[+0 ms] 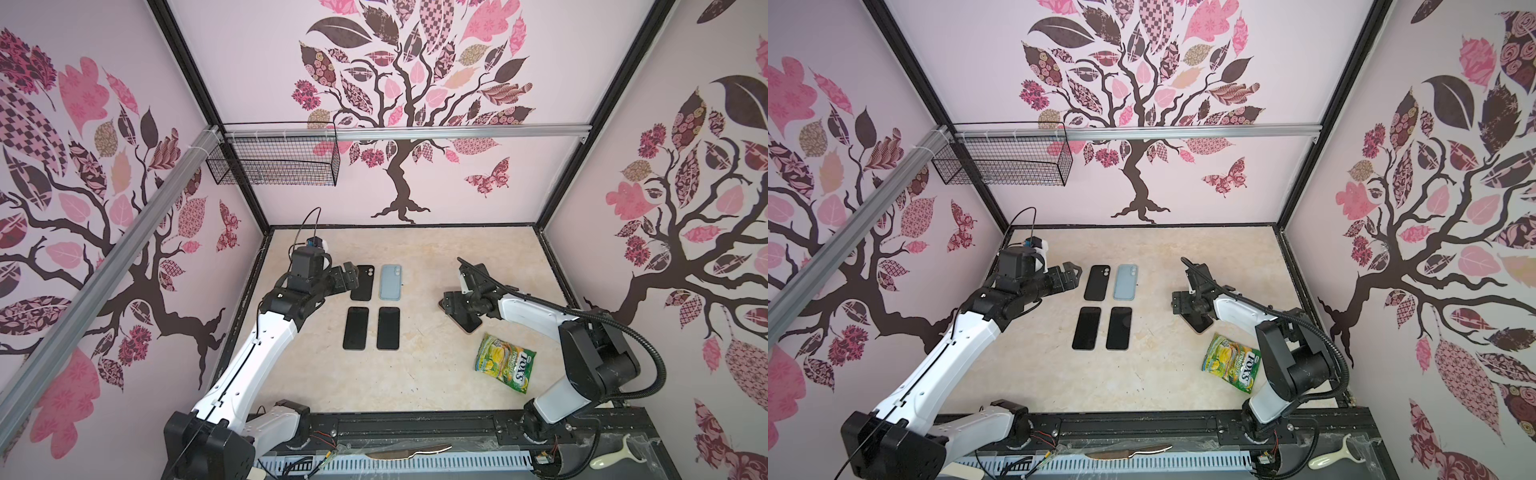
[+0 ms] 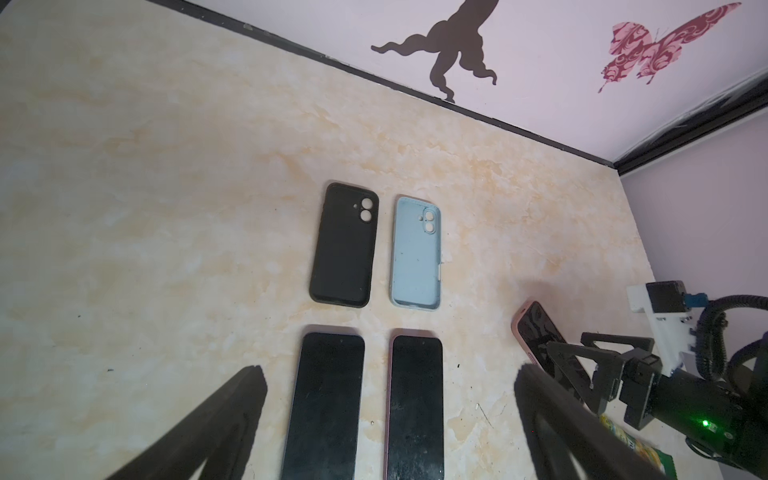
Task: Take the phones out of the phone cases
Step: 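Raise the left gripper away while the right reaches to the pink-edged phone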
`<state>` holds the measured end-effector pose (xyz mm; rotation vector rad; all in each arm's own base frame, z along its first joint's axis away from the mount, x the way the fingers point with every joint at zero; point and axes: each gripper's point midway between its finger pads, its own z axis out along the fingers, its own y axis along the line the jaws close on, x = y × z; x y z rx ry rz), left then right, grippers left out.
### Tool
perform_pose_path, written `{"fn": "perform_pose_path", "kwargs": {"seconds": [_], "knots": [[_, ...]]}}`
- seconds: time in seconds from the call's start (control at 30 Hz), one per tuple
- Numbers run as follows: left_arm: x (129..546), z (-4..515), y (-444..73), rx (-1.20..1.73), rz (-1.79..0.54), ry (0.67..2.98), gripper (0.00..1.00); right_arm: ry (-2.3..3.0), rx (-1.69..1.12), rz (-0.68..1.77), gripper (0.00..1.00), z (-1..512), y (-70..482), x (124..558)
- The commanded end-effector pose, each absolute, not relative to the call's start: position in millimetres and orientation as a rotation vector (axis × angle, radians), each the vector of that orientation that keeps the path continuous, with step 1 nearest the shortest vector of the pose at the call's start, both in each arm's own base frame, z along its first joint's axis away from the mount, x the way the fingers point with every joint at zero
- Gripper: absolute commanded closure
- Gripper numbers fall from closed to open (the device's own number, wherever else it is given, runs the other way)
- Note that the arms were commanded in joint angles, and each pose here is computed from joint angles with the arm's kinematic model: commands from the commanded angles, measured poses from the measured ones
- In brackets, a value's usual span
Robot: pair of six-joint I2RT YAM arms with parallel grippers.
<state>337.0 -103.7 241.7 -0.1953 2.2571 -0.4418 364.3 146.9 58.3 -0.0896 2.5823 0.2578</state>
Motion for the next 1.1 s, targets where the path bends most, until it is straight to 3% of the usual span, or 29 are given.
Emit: {"fn": "perform_pose_path", "kwargs": {"seconds": [0.0, 1.07], "knots": [[324, 224, -91, -0.310, -0.404, 2.292, 0.02, 2.619, -0.108, 0.266, 0.01, 54, 148, 369], [305, 239, -127, -0.043, -0.639, 2.211, 0.02, 2.812, 0.035, 0.474, 0.00, 21, 131, 356]]}}
